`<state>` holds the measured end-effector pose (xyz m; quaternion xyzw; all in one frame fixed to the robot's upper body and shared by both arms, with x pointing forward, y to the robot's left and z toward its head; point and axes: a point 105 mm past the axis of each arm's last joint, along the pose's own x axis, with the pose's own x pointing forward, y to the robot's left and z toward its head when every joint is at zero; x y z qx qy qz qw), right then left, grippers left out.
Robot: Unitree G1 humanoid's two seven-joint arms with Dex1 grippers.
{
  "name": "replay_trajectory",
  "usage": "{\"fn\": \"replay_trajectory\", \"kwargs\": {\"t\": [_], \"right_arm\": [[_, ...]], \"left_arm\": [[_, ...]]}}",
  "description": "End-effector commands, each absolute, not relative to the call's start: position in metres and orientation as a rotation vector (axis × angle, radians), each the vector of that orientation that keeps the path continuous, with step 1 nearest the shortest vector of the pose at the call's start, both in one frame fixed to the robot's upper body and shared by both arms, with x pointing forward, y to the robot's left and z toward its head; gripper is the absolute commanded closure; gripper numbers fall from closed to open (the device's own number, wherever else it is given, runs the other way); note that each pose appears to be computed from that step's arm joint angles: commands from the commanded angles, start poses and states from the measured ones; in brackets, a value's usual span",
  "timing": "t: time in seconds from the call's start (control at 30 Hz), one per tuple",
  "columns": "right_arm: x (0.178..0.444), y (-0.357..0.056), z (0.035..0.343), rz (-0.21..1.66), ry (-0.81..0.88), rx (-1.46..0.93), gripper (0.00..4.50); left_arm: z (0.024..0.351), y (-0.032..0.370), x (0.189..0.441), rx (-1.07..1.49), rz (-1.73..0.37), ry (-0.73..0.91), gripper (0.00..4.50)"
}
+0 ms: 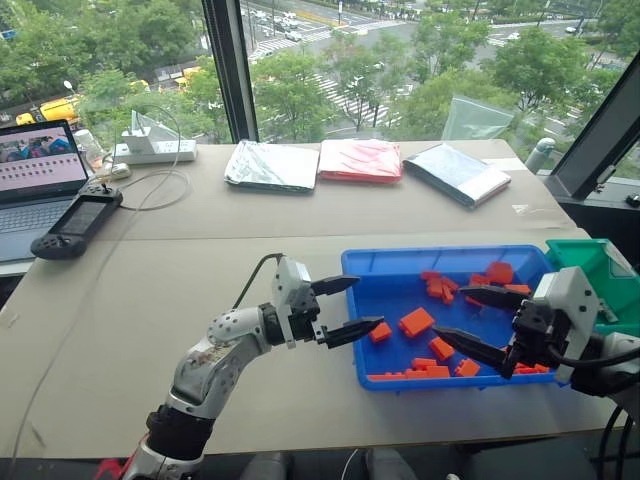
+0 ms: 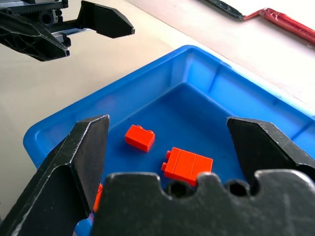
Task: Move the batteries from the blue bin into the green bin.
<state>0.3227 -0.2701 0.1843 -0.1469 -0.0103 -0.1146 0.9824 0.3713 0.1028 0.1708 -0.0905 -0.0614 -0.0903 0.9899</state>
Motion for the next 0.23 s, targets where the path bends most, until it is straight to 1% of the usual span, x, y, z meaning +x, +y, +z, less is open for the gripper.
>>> {"fn": "replay_trajectory", "kwargs": {"t": [0.03, 0.23], "right_arm": [[0.3277, -0.2758, 0.1987, -0.276, -0.095, -0.35, 0.1], [0.3354, -0.2671, 0.1915, -0.252, -0.088, -0.374, 0.1]], "left_arm": [[0.1827, 0.1186, 0.3688, -0.142, -0.091, -0.187, 0.0], [0.1872, 0.121, 0.3651, -0.137, -0.097, -0.21, 0.0]]}}
